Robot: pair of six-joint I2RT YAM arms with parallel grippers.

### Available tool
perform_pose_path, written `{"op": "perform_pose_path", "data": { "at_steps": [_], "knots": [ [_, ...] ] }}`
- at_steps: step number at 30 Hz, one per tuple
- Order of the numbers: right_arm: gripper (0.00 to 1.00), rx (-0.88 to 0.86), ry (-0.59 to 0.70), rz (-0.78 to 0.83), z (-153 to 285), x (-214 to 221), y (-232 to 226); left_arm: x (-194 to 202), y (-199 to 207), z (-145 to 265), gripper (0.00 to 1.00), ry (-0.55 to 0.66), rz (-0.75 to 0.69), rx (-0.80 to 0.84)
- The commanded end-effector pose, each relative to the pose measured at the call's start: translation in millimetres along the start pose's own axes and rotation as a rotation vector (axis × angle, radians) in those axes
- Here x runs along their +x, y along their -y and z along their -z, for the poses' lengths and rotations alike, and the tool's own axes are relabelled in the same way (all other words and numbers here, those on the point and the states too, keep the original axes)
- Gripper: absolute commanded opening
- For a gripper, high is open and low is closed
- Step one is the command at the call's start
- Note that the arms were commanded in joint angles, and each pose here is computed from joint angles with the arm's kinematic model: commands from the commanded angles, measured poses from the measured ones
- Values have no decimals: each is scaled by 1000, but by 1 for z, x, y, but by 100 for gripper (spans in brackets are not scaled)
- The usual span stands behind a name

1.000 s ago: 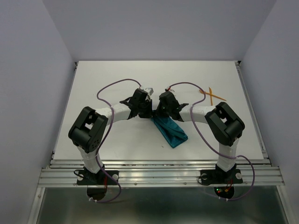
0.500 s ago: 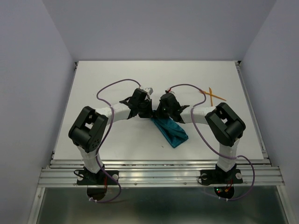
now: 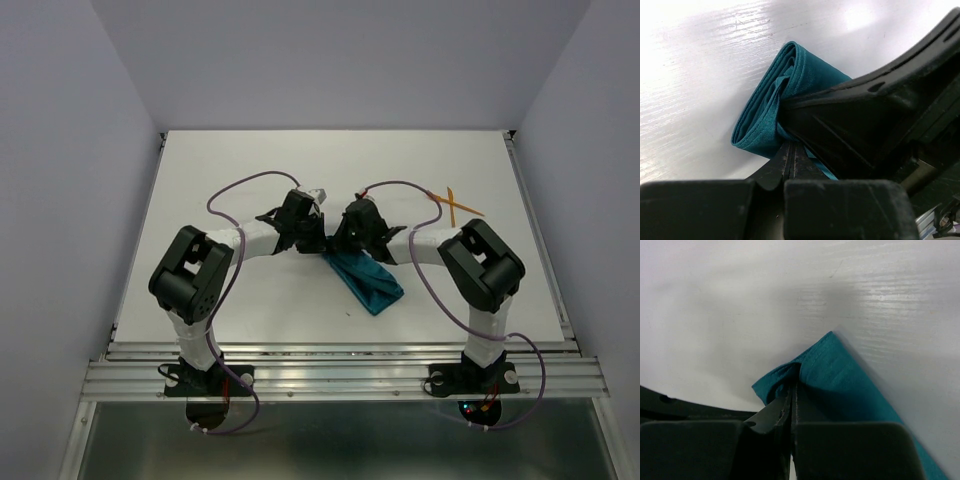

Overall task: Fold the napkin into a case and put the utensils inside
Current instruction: Stuff the top corner of the smaller-rectangle-folded napkin into the folded napkin.

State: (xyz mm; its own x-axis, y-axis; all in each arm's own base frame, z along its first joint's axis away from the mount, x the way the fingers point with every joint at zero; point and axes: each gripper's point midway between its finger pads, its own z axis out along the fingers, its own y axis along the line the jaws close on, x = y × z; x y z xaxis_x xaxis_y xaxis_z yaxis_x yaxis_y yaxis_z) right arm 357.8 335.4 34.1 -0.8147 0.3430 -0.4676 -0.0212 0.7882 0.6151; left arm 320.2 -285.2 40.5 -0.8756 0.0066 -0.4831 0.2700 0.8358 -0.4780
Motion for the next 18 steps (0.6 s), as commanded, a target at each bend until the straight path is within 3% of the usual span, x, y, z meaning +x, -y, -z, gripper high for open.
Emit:
{"op": "perform_pose_path", "data": {
  "at_steps": [1, 5, 10, 15, 18],
  "knots": [
    [1, -94, 22, 23, 29, -9, -31, -19, 12, 3, 0, 71, 4, 60],
    [3, -85, 62, 56, 49, -21, -34, -21, 11, 4, 0, 80, 7, 64],
    [13, 1, 80, 121, 50, -24, -16, -25, 11, 5, 0, 88, 6, 67],
    [21, 87, -11, 222, 35, -8, 8, -27, 10, 6, 0, 91, 8, 67],
    [23, 134, -1, 250, 33, -10, 18, -26, 8, 5, 0, 89, 11, 63]
  ]
}}
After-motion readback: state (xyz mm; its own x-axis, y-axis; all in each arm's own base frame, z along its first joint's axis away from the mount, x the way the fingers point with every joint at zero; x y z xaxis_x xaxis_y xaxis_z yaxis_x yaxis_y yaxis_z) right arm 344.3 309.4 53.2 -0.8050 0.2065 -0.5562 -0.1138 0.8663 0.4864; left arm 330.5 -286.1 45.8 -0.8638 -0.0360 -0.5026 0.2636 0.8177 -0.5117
